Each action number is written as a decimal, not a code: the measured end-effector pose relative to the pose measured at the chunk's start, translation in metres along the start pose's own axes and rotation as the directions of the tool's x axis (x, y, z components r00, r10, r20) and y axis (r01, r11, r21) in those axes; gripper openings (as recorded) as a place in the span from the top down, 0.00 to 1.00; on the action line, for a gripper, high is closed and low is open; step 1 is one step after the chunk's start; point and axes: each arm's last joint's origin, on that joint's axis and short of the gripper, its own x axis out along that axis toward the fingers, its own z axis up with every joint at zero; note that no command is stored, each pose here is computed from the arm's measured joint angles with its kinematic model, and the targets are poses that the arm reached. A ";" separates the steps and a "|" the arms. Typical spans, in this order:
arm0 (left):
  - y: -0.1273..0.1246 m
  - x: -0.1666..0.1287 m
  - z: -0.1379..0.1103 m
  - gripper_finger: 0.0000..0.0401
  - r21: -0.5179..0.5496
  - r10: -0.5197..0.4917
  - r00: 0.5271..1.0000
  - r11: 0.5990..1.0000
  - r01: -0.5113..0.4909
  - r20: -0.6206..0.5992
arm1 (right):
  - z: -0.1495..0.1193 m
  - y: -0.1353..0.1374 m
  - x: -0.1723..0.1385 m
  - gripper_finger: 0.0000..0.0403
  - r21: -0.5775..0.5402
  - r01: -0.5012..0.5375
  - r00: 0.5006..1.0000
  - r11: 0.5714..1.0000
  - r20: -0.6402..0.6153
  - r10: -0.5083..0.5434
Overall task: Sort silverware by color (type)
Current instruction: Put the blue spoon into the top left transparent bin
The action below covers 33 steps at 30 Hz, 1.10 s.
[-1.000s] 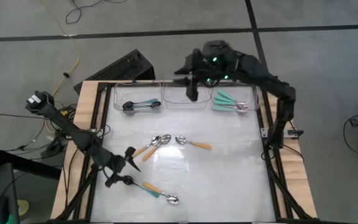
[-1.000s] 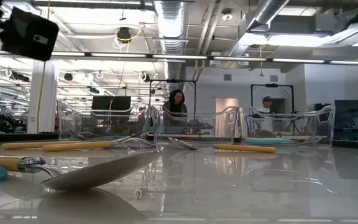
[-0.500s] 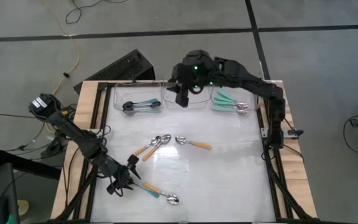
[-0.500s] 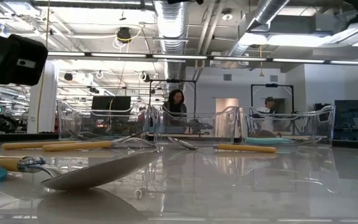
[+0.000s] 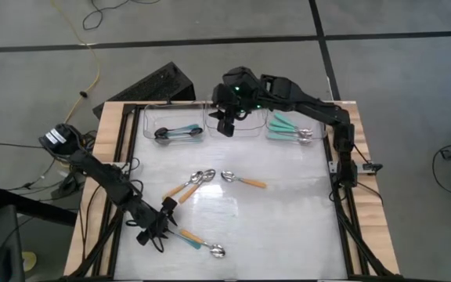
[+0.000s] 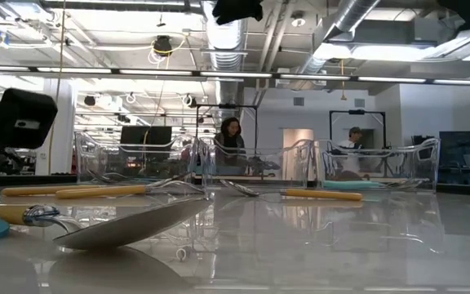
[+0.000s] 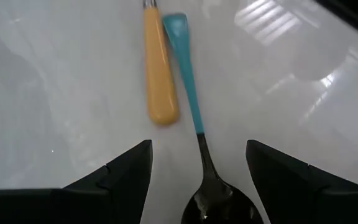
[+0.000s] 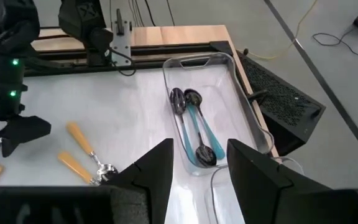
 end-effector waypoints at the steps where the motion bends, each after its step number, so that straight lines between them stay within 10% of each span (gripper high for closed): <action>1: 0.000 0.001 -0.001 0.39 0.001 0.001 1.000 1.000 -0.001 -0.006 | 0.000 0.000 0.000 0.56 0.000 0.000 1.000 1.000 0.001 0.000; 10: 0.002 0.010 -0.006 0.47 -0.016 0.017 0.999 1.000 -0.018 -0.047 | 0.000 0.000 0.000 0.56 0.000 -0.001 1.000 1.000 0.002 0.001; 22: 0.003 0.012 -0.006 0.98 -0.118 0.020 0.998 0.993 -0.026 -0.051 | 0.000 0.001 0.000 0.56 -0.002 -0.006 1.000 1.000 0.002 0.006; 33: 0.002 0.011 0.001 1.00 -0.149 -0.004 1.000 0.989 0.006 0.019 | 0.000 0.002 0.000 0.56 -0.002 -0.007 1.000 1.000 0.000 0.007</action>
